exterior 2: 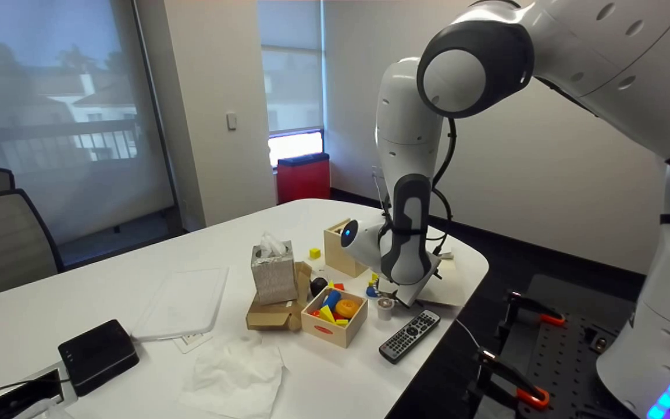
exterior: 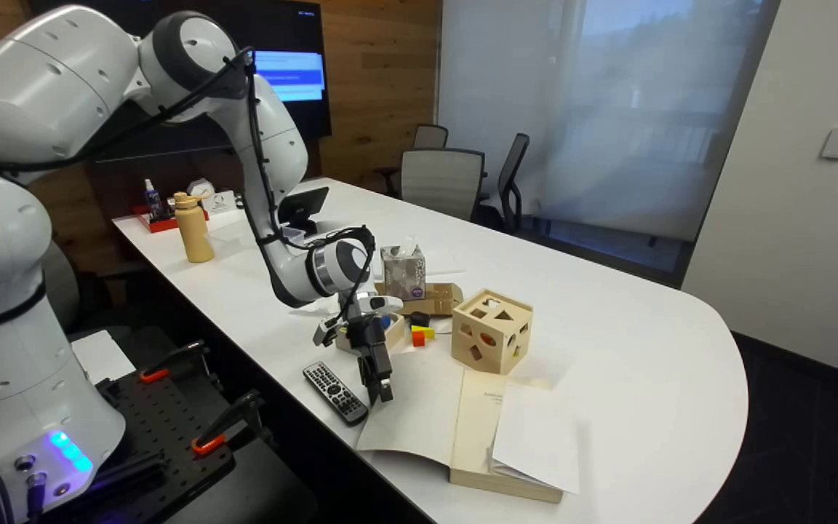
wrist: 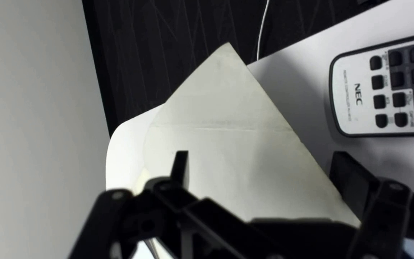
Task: Close the book
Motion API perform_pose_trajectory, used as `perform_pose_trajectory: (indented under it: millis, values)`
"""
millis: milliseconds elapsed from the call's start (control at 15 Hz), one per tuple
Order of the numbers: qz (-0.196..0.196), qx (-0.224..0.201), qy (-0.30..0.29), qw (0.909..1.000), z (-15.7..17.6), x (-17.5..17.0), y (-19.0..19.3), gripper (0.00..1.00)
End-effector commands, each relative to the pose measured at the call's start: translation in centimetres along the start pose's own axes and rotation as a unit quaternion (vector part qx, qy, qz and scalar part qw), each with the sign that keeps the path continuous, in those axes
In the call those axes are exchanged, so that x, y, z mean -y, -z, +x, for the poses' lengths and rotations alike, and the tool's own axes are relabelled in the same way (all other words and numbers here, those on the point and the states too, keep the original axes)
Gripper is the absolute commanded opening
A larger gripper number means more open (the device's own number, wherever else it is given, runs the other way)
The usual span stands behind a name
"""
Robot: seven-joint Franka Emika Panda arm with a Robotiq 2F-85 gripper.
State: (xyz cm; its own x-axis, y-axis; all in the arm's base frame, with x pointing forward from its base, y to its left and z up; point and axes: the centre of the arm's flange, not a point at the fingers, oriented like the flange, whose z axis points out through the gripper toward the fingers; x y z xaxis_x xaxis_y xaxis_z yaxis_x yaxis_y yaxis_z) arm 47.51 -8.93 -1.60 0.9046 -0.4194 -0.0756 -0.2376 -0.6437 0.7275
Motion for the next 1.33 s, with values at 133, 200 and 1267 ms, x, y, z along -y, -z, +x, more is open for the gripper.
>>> perform_pose_trajectory:
  millis: [133,200,1267]
  values:
    - [-0.016,-0.029,-0.020,0.9992,-0.5,-1.8,0.9,1.00]
    - [-0.019,-0.031,-0.024,0.9991,-0.5,-2.1,1.1,1.00]
    - [-0.054,-0.059,-0.110,0.9907,2.1,-10.7,2.0,1.00]
